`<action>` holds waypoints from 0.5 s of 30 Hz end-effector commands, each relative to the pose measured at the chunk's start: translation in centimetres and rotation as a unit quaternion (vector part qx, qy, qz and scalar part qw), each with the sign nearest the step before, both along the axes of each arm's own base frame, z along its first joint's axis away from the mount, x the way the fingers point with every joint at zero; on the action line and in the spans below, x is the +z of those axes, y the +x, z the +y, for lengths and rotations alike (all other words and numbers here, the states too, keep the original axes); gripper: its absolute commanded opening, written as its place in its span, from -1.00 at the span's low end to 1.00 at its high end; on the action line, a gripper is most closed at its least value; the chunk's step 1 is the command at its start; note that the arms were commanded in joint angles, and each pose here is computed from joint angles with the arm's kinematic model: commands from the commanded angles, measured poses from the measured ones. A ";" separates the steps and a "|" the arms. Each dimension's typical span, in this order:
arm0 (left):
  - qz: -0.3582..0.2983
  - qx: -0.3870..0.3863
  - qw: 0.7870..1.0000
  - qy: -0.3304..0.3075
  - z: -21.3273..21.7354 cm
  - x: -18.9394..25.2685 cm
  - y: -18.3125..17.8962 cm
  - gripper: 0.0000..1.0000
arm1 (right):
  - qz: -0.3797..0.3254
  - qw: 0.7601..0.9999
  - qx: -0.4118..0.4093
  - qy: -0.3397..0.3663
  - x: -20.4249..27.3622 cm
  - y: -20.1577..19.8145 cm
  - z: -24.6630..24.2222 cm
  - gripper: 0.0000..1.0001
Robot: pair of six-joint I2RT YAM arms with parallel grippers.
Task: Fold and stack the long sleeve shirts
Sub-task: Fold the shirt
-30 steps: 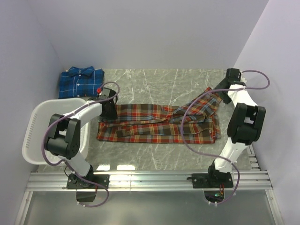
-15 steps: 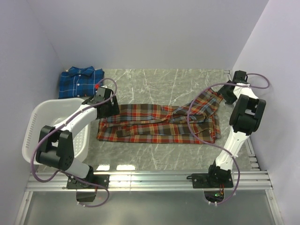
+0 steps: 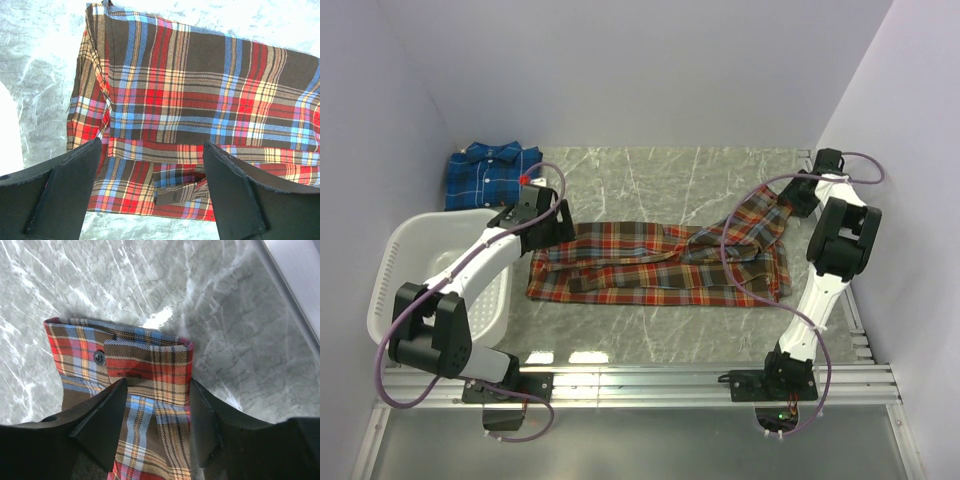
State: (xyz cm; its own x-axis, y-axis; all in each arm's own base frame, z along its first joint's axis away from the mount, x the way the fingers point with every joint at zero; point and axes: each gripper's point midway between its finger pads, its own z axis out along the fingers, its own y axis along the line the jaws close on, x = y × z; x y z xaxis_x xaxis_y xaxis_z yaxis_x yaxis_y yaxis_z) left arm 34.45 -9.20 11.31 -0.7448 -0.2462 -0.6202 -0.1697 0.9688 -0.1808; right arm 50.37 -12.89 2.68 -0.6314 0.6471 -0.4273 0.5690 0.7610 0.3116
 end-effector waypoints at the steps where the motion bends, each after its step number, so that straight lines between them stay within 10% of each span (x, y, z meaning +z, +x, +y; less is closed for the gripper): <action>1: -0.018 -0.009 1.000 -0.010 -0.5 0.9 0.2 0.76 | 0.002 1.000 0.026 -0.013 0.7 0.8 0.8 0.16; 12: -0.012 -0.008 1.000 -0.006 -0.2 0.1 -0.4 0.75 | 0.072 0.992 0.054 -0.085 0.0 0.0 2.1 -0.31; 15: -0.011 -0.008 1.000 -0.003 -0.1 0.0 -0.3 0.75 | 0.072 0.991 0.061 -0.100 0.1 0.2 2.8 -0.69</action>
